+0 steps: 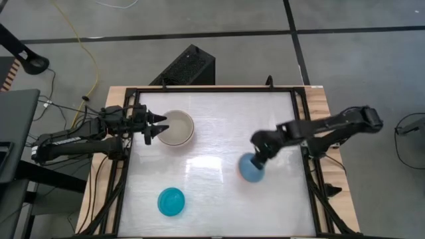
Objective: Nest bowls inside each other
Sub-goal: Stack the light blue patterned bowl on top of the gray bowl
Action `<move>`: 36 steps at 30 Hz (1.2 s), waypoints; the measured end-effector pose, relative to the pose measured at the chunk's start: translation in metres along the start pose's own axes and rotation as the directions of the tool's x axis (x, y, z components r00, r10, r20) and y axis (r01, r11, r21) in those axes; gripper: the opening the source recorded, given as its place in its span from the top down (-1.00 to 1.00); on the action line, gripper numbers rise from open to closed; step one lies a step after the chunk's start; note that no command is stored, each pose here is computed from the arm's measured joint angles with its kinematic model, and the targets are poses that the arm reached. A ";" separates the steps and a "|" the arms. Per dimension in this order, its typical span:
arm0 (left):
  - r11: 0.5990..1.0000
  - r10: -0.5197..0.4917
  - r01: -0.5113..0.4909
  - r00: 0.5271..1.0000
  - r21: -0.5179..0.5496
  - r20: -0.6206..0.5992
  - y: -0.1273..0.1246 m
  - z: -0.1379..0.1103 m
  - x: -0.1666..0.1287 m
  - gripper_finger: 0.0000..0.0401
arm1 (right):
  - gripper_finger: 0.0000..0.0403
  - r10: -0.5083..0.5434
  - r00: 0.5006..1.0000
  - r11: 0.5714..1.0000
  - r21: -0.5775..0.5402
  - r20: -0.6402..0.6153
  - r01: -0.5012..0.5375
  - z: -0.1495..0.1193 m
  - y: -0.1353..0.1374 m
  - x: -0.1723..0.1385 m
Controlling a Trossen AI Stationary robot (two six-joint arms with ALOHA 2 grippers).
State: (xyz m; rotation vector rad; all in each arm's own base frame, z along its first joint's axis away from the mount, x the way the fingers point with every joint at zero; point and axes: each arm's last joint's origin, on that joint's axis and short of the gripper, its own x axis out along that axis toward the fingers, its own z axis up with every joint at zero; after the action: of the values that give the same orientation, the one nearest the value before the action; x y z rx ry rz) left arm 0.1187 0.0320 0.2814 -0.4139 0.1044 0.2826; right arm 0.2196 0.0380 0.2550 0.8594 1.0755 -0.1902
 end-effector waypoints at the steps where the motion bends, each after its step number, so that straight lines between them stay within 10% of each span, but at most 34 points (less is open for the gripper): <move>1: 1.000 0.001 -0.001 1.000 0.004 -0.002 0.000 0.000 0.000 -0.19 | 0.78 0.000 1.000 1.000 -0.005 0.031 0.000 0.011 0.002 -0.003; 19: 0.996 0.026 -0.038 0.991 0.086 0.134 -0.001 0.005 -0.030 -0.19 | 0.78 0.055 0.945 0.998 -0.056 0.323 -0.039 0.215 0.036 -0.016; 36: 0.995 0.051 -0.062 0.990 0.079 0.133 0.002 0.000 -0.044 -0.19 | 0.78 0.055 0.934 0.998 0.012 0.352 -0.064 0.307 0.038 0.067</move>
State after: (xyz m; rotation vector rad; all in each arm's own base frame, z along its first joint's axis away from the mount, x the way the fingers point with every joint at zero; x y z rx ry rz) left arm 0.0761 0.0224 0.2878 -0.3092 -0.0005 0.3592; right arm 0.4846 -0.1324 0.2795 0.8401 0.7117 -0.2948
